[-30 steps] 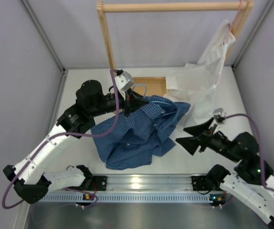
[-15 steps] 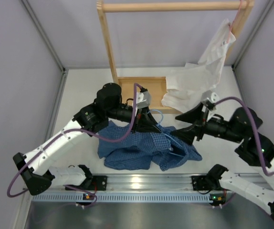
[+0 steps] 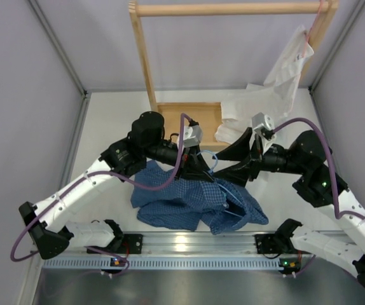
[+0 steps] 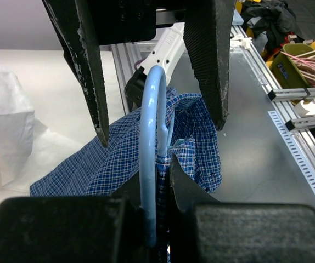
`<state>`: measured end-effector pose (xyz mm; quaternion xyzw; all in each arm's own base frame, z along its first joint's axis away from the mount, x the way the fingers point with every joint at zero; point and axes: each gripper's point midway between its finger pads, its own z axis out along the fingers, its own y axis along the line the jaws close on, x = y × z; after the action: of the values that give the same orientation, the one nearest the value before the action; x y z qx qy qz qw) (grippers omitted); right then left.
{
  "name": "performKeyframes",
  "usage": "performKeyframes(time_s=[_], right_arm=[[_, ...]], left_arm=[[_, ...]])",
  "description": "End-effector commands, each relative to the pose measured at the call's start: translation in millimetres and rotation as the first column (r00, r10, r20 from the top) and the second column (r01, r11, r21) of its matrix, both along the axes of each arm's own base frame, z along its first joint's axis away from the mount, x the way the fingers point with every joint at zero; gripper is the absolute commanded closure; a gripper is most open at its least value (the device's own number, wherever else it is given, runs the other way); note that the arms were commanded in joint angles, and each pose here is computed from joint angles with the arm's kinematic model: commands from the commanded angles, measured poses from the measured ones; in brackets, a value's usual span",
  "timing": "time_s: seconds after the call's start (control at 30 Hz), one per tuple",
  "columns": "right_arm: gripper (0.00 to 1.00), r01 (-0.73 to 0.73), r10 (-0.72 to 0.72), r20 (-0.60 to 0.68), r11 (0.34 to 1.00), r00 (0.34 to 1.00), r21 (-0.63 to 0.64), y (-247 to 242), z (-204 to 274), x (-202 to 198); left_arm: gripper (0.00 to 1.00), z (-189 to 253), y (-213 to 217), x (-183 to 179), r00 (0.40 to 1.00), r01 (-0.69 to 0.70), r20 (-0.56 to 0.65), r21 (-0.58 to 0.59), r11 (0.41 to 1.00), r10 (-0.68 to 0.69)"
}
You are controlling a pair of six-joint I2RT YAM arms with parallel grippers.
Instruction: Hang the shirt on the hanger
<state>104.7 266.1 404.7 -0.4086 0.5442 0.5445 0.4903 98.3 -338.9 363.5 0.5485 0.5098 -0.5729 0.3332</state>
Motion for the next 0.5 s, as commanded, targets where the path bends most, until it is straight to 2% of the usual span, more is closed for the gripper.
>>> performKeyframes(time_s=[0.0, 0.13, 0.17, 0.2, 0.27, 0.3, 0.37, 0.4, 0.43, 0.47], right_arm=[[0.47, -0.050, 0.043, 0.075, 0.995, 0.996, 0.084, 7, 24, -3], [0.57, -0.062, 0.056, 0.072, 0.994, 0.996, 0.092, 13, 27, 1], [0.61, -0.066, 0.059, 0.074, 0.993, 0.996, 0.094, 14, 27, 1], [0.71, -0.067, 0.060, 0.074, 0.993, 0.995, 0.094, 15, 25, 1], [0.77, -0.065, 0.059, 0.069, 0.994, 0.996, 0.088, 16, 20, 3], [0.84, -0.063, 0.058, 0.064, 0.994, 0.996, 0.085, 16, 18, 3], [0.85, -0.058, 0.053, 0.061, 0.995, 0.997, 0.082, 16, 15, 4], [1.00, -0.053, 0.049, 0.059, 0.995, 0.997, 0.081, 16, 14, 5], [1.00, -0.049, 0.043, 0.066, 0.995, 0.997, 0.086, 14, 15, 4], [1.00, -0.034, 0.028, 0.066, 0.996, 0.997, 0.087, 14, 16, 6]], left_arm=[[1.00, 9, -3, -6, 0.997, 0.061, 0.041, -0.053, 0.997, -0.059], [1.00, 6, -2, -7, 0.997, 0.064, 0.047, -0.051, 0.997, -0.061], [1.00, 4, -3, -6, 0.997, 0.058, 0.046, -0.048, 0.997, -0.056], [1.00, 4, -2, -7, 0.997, 0.056, 0.047, -0.048, 0.997, -0.054], [1.00, 3, -2, -6, 0.998, 0.047, 0.046, -0.046, 0.998, -0.045], [1.00, 5, -2, -5, 0.998, 0.039, 0.052, -0.049, 0.998, -0.036], [1.00, 6, -3, -2, 0.998, 0.024, 0.056, -0.050, 0.998, -0.021], [1.00, 7, -3, 0, 0.998, 0.012, 0.060, -0.052, 0.999, -0.009], [1.00, 9, -3, 0, 0.998, 0.003, 0.065, -0.056, 0.998, 0.001], [0.90, 10, -3, 3, 0.997, -0.017, 0.068, -0.056, 0.998, 0.020]])
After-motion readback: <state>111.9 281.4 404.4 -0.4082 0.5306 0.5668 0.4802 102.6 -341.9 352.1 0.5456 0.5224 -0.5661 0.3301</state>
